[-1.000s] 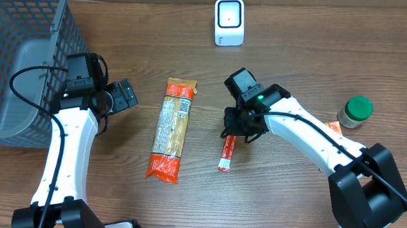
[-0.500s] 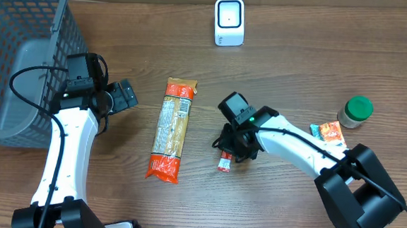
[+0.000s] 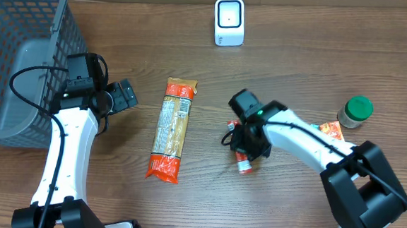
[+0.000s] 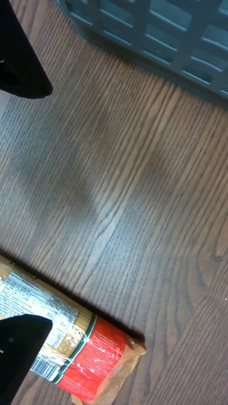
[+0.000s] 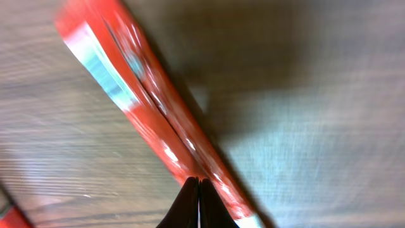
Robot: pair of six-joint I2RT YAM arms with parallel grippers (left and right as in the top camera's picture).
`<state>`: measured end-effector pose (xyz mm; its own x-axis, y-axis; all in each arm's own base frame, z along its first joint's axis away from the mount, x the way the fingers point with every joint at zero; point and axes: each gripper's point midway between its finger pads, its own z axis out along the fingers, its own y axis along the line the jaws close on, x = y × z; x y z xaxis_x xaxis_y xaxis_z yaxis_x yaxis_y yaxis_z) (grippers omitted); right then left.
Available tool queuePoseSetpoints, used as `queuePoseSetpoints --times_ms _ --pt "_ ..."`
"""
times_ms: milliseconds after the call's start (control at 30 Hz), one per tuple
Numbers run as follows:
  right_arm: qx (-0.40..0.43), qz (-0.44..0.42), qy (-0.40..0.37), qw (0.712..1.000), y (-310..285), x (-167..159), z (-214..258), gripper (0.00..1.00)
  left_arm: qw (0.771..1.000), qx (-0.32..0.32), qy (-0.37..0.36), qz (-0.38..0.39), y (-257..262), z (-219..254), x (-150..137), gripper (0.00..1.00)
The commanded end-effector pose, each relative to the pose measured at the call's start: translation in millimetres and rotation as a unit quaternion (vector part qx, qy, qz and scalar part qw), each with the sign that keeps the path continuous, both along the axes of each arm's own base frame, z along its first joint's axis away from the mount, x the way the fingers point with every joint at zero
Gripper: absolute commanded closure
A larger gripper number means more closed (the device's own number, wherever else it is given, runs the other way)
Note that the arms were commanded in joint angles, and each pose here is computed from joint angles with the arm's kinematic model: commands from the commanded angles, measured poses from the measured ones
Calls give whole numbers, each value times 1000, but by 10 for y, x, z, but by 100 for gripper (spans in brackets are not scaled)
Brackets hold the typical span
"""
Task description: Scan the item barcode
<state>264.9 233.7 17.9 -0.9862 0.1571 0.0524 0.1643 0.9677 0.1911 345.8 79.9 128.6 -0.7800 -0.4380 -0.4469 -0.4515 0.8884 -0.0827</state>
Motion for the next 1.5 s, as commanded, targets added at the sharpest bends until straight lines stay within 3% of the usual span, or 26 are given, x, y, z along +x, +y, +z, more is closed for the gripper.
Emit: queuePoseSetpoints --times_ms 0,200,267,400,667,1133,1467 --pt "16 90 -65 994 63 317 248 96 1000 10 -9 -6 9 78 10 0" --pt "2 168 -60 984 -13 286 398 94 1000 10 -9 -6 9 78 10 0" --pt "-6 201 -48 978 -74 212 386 75 1000 10 -9 -6 9 78 10 0" --pt "-22 227 -9 974 -204 22 359 58 1000 10 -9 -6 9 78 10 0" --pt "-30 229 13 973 -268 -91 310 74 1000 10 -9 -6 9 78 10 0" --pt "-31 269 11 963 -147 -369 -22 72 1000 10 -9 -6 9 78 10 0" --pt "-61 274 2 960 -231 -358 -86 72 1000 10 -9 -6 9 78 10 0"
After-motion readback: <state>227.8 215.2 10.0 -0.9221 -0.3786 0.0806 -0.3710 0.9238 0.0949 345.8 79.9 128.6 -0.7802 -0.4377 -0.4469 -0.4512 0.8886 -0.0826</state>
